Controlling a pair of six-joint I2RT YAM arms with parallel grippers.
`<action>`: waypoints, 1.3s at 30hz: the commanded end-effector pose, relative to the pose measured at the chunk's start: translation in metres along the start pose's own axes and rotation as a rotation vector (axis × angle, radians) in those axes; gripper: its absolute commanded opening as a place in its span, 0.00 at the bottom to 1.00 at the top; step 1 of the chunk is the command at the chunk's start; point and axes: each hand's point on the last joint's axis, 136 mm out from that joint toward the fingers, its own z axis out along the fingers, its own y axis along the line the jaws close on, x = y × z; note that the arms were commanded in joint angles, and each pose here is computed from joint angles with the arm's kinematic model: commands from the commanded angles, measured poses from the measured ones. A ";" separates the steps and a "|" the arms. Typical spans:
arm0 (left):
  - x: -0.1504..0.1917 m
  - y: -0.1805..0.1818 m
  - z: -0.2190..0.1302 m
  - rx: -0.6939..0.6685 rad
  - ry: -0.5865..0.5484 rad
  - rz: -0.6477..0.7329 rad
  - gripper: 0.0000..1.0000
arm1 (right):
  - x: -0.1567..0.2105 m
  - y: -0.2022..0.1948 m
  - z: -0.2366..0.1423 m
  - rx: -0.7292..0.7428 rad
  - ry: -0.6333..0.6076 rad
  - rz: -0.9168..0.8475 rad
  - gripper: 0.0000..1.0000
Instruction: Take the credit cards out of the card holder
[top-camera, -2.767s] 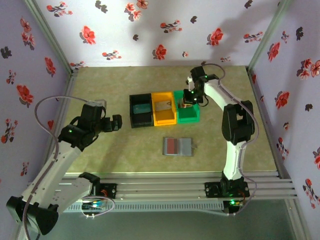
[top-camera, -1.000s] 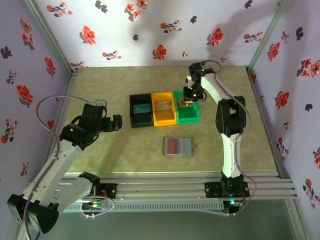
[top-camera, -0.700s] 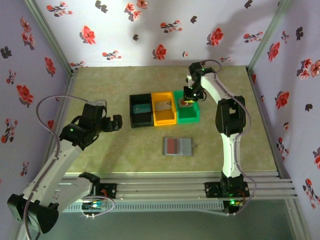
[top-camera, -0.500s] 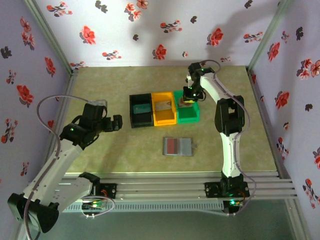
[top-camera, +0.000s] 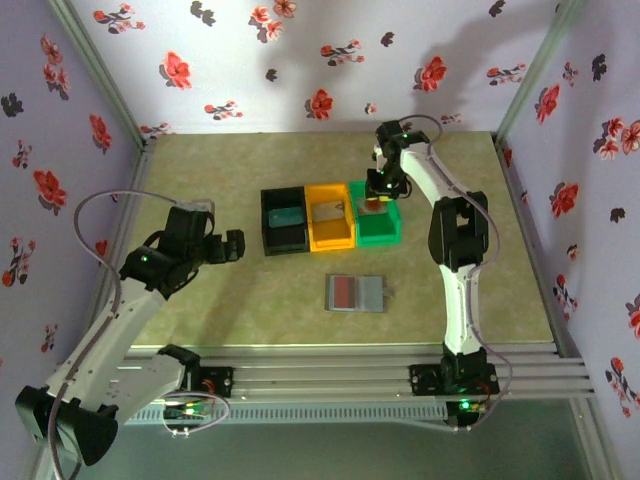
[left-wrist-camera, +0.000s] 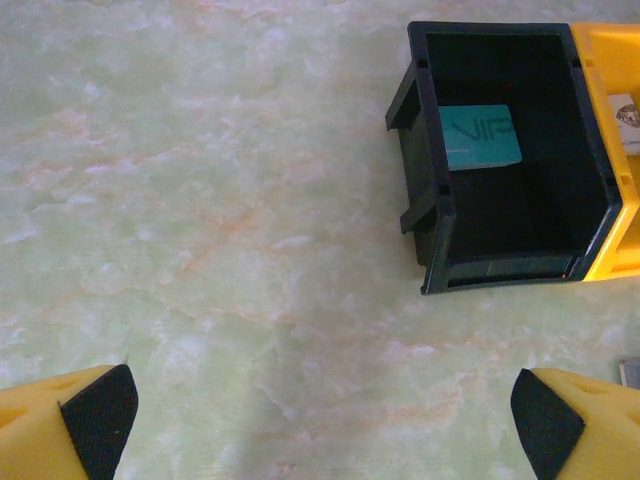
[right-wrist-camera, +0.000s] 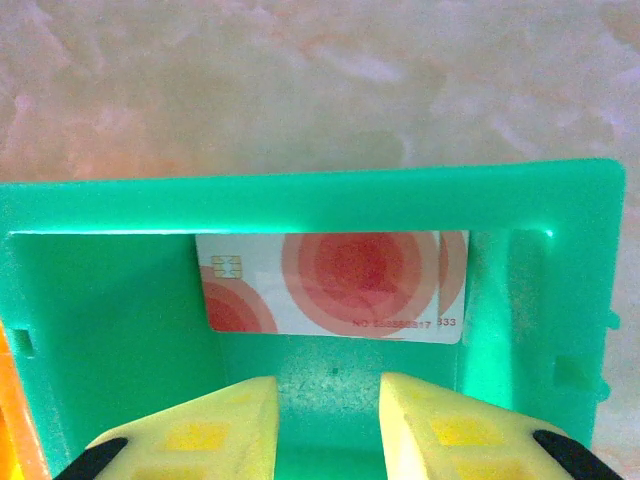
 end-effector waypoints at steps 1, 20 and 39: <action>0.004 0.008 0.002 -0.036 0.014 0.019 1.00 | -0.008 -0.005 -0.031 0.043 -0.063 0.012 0.34; 0.017 -0.024 0.004 0.129 0.087 0.080 1.00 | 0.063 0.081 -0.121 -0.321 -0.334 0.001 0.36; 0.081 -0.149 0.018 0.300 0.354 0.002 1.00 | 0.233 0.040 -0.028 -0.340 -0.190 0.147 0.33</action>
